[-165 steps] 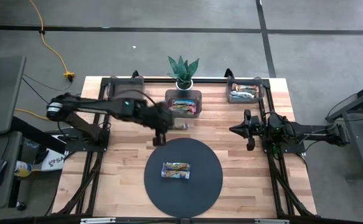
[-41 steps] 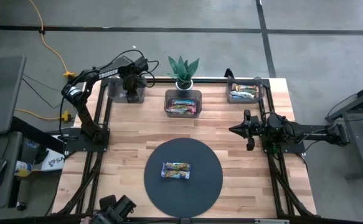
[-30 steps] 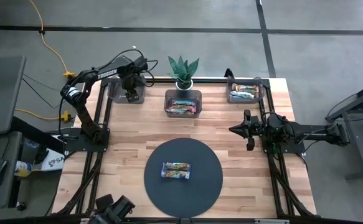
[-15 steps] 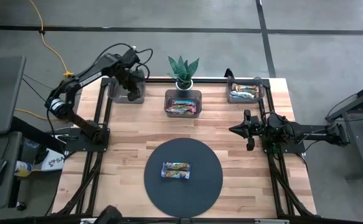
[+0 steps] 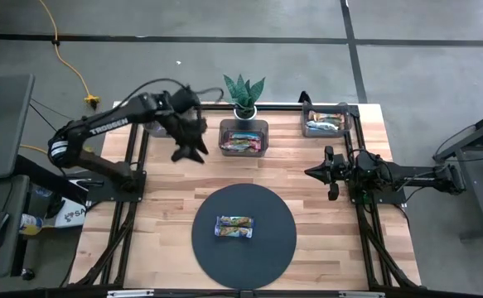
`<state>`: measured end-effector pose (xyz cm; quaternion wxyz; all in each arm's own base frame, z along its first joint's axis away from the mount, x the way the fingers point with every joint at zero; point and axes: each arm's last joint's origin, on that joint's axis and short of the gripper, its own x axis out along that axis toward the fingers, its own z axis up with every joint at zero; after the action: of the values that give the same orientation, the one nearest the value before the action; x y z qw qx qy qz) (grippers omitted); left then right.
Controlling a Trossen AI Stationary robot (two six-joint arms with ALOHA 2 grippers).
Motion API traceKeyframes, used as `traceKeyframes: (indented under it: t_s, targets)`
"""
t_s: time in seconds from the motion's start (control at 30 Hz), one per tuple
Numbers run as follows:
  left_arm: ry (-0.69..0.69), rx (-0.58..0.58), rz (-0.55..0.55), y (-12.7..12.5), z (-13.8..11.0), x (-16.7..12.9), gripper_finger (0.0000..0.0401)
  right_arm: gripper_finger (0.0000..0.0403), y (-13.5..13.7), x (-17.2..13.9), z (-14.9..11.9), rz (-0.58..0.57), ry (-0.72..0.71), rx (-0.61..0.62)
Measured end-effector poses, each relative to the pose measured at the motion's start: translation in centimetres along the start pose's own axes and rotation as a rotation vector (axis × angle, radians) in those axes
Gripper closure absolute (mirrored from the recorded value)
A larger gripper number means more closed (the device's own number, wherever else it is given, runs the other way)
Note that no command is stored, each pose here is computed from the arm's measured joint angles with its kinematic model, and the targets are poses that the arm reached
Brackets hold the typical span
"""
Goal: Pick and place Granola Bars by type
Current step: Put the blue granola bar into the left black bin
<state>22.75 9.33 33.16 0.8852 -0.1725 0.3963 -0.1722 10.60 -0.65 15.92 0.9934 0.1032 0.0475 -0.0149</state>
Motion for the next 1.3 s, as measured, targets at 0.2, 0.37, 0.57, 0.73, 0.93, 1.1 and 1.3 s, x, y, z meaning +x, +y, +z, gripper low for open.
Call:
traceKeyframes:
  t_s: [0.2, 0.37, 0.57, 0.73, 0.93, 1.1, 1.3]
  targets:
    - [0.014, 0.130, -0.025, -5.2, 1.5, 3.9, 0.0185, 0.0402, 0.0, 0.0, 0.0, 0.000, 0.000, 0.000]
    - [0.006, 0.195, 0.078, -9.4, 1.8, 6.9, 0.0185, 0.0402, 0.0, 0.0, 0.0, 0.000, 0.000, 0.000]
    - [0.037, 0.289, 0.210, -13.1, 1.0, 11.1, 0.0185, 0.0402, 0.0, 0.0, 0.0, 0.000, 0.001, 0.000]
    - [0.076, 0.290, 0.402, -13.8, 0.1, 15.2, 0.0185, 0.0402, 0.0, 0.0, 0.0, -0.001, 0.006, 0.000]
    - [0.139, 0.231, 0.485, -12.7, -0.8, 19.7, 0.0185, 0.0402, 0.0, 0.1, -0.1, -0.003, 0.012, 0.001]
    - [0.234, 0.208, 0.502, -11.3, -2.0, 23.2, 0.0185, 0.0402, 0.0, 0.1, -0.1, -0.004, 0.022, 0.001]
    - [0.289, 0.206, 0.513, -10.0, -3.1, 26.3, 0.0185, 0.0402, 0.0, 0.2, -0.2, -0.005, 0.024, 0.001]
